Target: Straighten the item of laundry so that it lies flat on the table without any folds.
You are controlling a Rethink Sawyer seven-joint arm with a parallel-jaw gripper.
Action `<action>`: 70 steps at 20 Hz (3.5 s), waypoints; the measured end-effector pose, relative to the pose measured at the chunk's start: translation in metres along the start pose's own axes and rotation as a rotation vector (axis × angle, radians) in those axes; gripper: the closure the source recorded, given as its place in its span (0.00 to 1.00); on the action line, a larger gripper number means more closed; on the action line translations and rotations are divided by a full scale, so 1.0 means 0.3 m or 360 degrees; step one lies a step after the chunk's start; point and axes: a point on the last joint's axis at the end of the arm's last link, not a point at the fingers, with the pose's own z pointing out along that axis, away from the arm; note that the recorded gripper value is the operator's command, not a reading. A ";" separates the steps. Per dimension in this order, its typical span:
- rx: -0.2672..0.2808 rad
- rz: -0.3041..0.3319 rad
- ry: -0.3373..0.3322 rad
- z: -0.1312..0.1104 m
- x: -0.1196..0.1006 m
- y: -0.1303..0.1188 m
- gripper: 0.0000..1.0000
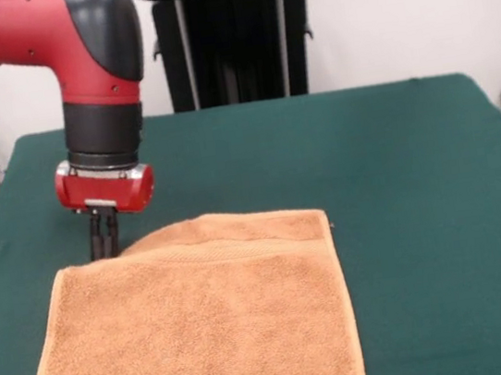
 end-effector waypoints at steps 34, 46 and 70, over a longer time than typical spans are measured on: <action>0.0140 0.0031 0.0118 -0.155 0.128 -0.180 1.00; 0.0172 0.0151 0.0280 -0.198 0.207 -0.294 1.00; 0.0136 0.0131 0.0759 -0.120 0.178 -0.227 1.00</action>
